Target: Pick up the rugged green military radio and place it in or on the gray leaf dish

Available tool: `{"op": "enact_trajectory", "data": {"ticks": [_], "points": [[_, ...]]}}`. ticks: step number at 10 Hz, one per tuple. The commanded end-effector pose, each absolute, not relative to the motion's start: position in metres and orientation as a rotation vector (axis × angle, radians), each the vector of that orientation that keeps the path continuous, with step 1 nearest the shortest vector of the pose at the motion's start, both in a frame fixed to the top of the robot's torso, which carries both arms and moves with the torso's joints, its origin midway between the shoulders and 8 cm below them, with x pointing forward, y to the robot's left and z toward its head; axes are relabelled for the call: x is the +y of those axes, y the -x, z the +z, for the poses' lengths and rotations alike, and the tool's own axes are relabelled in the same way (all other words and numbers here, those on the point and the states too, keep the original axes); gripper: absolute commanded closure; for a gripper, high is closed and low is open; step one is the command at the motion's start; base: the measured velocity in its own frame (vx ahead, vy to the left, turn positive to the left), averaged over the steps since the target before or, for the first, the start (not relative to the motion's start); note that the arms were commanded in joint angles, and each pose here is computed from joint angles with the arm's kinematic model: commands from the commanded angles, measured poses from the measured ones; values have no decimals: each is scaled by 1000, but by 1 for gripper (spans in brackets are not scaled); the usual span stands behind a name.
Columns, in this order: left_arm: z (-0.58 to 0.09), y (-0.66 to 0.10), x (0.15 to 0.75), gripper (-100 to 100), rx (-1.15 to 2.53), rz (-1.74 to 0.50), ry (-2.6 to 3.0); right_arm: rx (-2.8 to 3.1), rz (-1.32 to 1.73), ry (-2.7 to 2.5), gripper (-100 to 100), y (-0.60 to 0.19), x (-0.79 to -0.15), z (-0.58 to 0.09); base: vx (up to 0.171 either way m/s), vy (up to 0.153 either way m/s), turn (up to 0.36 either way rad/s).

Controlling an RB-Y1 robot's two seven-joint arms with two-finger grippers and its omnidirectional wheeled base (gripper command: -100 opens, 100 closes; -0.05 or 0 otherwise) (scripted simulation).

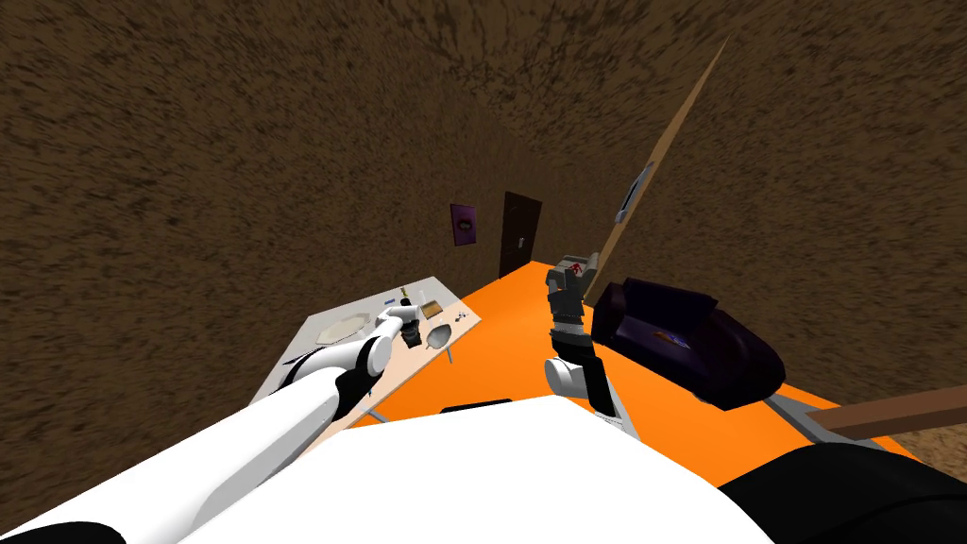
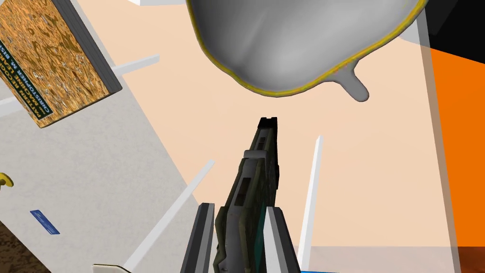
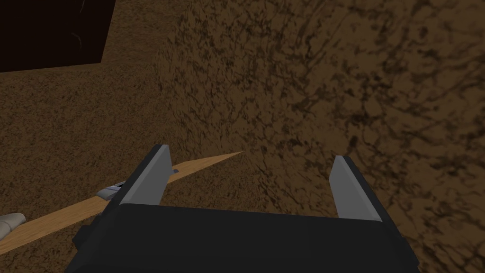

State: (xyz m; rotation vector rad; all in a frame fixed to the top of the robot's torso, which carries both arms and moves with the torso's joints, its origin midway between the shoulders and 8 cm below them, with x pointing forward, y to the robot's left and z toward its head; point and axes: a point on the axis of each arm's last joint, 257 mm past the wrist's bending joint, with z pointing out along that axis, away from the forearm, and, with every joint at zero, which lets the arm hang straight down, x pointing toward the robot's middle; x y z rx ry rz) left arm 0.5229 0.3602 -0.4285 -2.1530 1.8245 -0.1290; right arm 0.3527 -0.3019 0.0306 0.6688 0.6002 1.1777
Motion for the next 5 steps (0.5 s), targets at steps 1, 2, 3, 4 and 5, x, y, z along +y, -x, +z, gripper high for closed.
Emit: {"op": "enact_trajectory", "data": {"ticks": [1, 2, 3, 4, 5], "points": [[-428, -529, 377, 100, 1813, -138, 2085, 600, 1178, -669, 0, -353, -302, 31, 8, -33, -114], [-428, -530, 377, 100, 1811, -143, 2082, 600, 1178, -669, 0, -353, -302, 31, 9, -41, -53], [-430, -528, 394, 100, 1814, -120, 2030, 600, 1178, -669, 0, -353, -302, 31, 23, -49, -108], [-429, -534, 394, 100, 1803, -146, 2010, 600, 1178, -669, 0, -353, -302, 31, 20, -42, -43], [-427, -536, 395, 100, 1800, -150, 2006, 600, 1178, -669, 0, -353, -302, 31, 8, -20, 0]]}}
